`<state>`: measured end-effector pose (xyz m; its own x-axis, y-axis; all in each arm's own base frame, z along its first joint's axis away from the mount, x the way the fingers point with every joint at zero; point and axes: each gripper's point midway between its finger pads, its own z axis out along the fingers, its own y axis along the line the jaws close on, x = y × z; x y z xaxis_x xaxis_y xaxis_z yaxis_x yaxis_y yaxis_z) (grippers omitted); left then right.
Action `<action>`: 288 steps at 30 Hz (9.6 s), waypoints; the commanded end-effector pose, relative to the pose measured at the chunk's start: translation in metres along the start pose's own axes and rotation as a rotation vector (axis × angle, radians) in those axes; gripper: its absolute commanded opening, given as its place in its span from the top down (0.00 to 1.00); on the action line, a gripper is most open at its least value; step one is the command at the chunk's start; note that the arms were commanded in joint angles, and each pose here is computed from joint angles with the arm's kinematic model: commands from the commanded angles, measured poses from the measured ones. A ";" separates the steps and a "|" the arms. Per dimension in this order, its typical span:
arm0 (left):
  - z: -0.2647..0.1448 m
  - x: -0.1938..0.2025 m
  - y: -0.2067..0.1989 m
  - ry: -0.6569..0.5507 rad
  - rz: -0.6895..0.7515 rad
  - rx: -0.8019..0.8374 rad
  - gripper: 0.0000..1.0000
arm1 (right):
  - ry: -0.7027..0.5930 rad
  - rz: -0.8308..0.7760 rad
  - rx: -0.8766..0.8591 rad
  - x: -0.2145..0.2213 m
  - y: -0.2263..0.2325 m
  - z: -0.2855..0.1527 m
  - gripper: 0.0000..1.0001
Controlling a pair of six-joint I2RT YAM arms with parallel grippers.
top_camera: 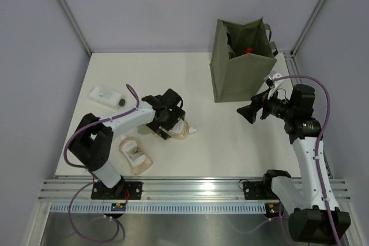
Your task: Place the personal care products into the canvas bag
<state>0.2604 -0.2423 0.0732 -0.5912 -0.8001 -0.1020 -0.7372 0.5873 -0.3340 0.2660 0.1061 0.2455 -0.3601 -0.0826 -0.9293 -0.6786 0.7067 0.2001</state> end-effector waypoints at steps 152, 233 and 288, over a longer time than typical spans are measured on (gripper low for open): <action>-0.202 -0.030 -0.129 -0.055 0.358 1.275 0.01 | 0.251 0.221 -0.613 -0.045 0.137 0.110 1.00; -0.111 -0.010 -0.078 0.041 0.951 1.162 1.00 | 0.255 0.275 -0.408 -0.016 0.084 0.094 0.13; -0.159 -0.084 0.028 -0.489 0.789 0.659 0.01 | -0.319 0.157 0.127 -0.289 -0.058 0.045 1.00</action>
<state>0.2261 -0.1944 0.2351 -0.5551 -0.2069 -0.8057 0.4555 0.7349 -0.5025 0.4157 0.1644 0.4292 -0.3915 0.1458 -0.9086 -0.6240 0.6836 0.3786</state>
